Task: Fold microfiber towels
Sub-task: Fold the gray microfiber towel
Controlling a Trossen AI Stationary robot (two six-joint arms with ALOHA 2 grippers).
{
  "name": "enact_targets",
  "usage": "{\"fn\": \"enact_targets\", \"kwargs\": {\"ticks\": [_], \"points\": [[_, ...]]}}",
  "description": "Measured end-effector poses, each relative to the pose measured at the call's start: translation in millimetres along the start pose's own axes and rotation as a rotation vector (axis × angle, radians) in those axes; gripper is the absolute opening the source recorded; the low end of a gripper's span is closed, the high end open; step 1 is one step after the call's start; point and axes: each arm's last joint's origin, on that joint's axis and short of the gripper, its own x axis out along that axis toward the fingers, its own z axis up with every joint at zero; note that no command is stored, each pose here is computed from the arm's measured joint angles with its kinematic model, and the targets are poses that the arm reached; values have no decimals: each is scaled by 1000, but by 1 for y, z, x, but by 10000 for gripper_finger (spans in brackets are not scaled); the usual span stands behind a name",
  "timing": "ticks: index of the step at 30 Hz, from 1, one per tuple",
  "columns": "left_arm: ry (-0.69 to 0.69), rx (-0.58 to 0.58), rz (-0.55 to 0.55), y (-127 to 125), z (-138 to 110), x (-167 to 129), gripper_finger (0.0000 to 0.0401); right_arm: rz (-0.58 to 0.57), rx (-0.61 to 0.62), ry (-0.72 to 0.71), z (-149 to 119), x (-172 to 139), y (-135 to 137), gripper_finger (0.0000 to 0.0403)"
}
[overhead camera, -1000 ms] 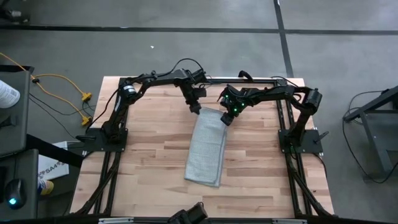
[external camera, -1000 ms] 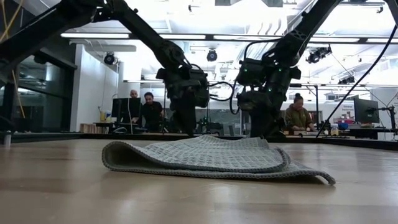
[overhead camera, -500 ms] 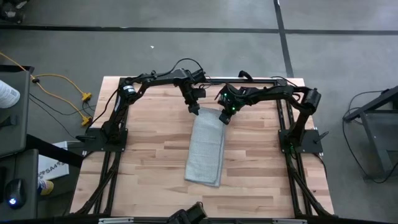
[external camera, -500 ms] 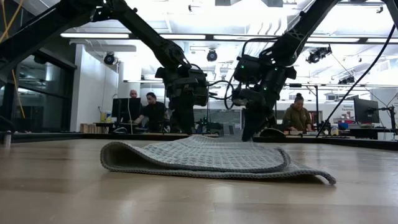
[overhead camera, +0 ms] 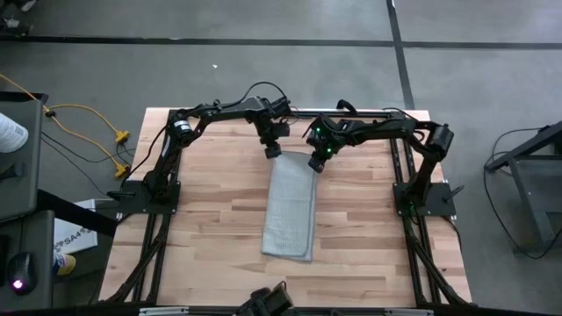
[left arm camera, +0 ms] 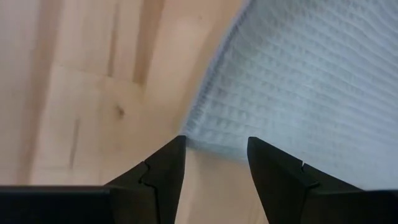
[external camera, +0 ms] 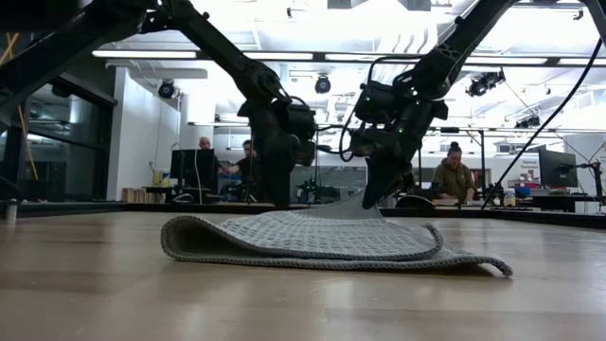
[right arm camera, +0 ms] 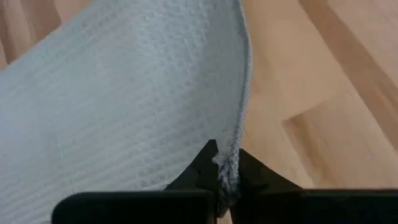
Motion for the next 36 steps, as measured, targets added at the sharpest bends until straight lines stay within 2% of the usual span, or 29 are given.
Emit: {"fn": "enact_targets", "kwargs": {"ticks": [5,15,19,26,34,36], "points": [[-43,18,22,1,5,0,175,5,0,2,0,0,1,5],[-44,13,3,3,4,-1,175,30,21,21,-2,0,3,4],[-44,-44,-48,10,1,1,175,35,12,31,-3,2,7,4],[-6,-150,-57,20,-4,10,175,38,0,42,-4,3,12,4],[-14,-173,-81,20,-4,11,175,37,1,44,-4,3,12,4],[-32,-159,-123,20,-2,11,175,36,0,44,-4,3,12,4]]}}
